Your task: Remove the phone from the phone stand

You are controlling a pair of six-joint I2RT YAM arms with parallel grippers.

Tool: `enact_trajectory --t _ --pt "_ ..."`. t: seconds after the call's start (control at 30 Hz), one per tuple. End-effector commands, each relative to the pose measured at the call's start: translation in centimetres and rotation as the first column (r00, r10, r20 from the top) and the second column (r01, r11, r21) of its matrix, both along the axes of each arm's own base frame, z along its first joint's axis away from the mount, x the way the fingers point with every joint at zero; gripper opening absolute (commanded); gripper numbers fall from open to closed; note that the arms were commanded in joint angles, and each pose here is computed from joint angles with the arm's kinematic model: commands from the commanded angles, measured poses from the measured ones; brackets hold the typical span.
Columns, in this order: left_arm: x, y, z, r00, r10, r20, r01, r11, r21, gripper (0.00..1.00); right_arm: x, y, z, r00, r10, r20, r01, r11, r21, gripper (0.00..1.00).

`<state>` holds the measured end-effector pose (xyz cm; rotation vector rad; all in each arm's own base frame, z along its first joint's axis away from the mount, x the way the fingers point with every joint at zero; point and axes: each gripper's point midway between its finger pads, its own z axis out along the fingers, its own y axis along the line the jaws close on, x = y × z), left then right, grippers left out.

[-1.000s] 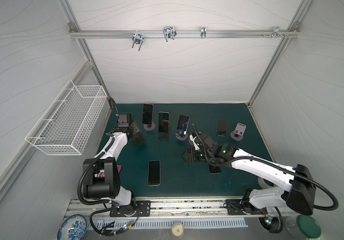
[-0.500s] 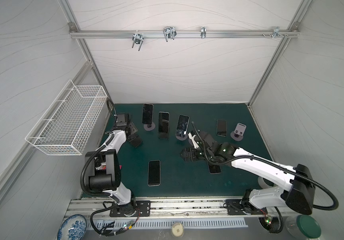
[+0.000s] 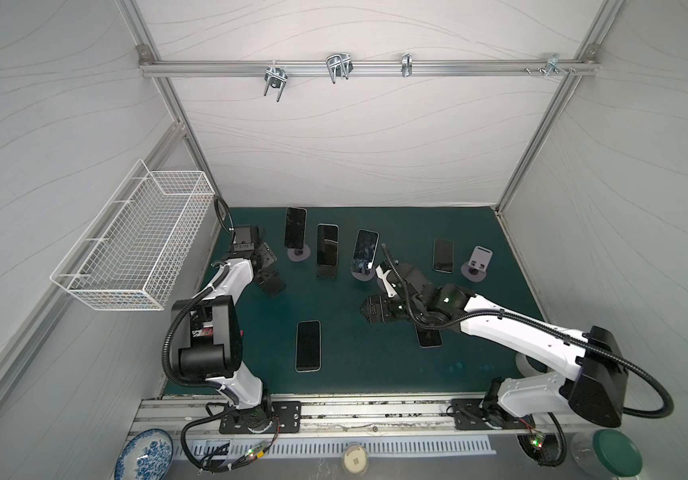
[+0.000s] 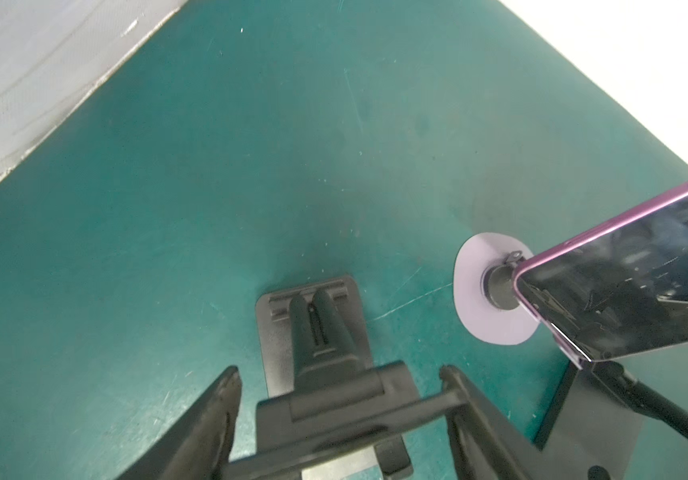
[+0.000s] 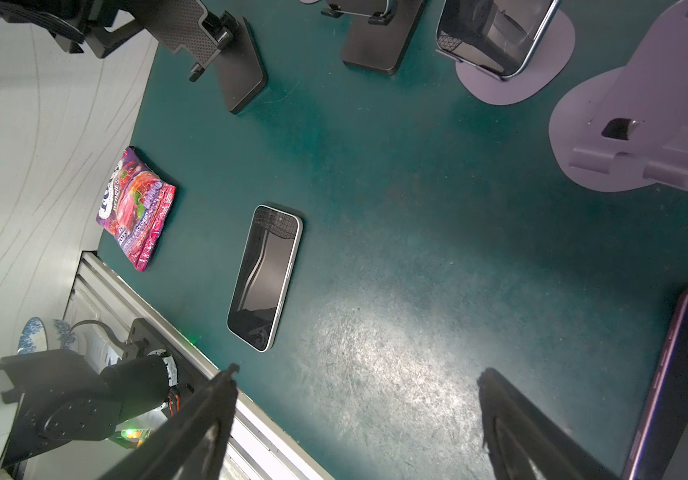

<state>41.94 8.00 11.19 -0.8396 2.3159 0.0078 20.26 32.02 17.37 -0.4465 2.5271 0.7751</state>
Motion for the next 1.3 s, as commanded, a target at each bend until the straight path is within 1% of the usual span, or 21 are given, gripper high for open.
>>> enact_trajectory --t 0.0,0.1,0.37,0.57,0.83,1.13,1.27 --pt "1.6 0.7 1.7 0.998 0.012 0.056 -0.013 1.000 0.016 0.78 0.6 0.2 0.7 1.000 -0.002 0.027 0.002 1.000 0.000 0.92" --pt "1.6 0.7 1.9 0.998 0.010 0.054 -0.011 1.000 0.014 0.78 0.6 0.1 0.7 1.000 -0.001 0.027 0.001 1.000 -0.002 0.92" --pt "1.3 0.7 3.6 0.997 0.005 0.072 -0.006 1.000 0.020 0.83 0.4 0.0 1.5 1.000 0.004 0.030 -0.004 1.000 0.014 0.92" --pt "0.9 0.6 5.2 0.996 0.002 0.093 -0.004 1.000 0.025 0.91 0.2 -0.1 2.4 0.999 0.007 0.035 -0.008 1.000 0.026 0.92" --pt "0.1 0.4 8.0 0.992 -0.013 0.122 0.009 0.999 0.040 0.92 -0.2 -0.5 3.6 0.999 -0.008 0.033 0.006 0.999 0.043 0.92" --pt "-3.0 -0.9 11.2 0.984 -0.058 0.170 0.053 0.998 0.034 0.92 -1.4 -0.5 5.1 0.998 -0.012 0.067 0.010 0.999 0.031 0.92" --pt "-5.1 -2.3 13.5 0.976 -0.093 0.198 0.082 0.995 0.065 0.92 -1.6 -0.8 5.5 0.995 -0.042 0.093 0.043 0.999 -0.003 0.92"
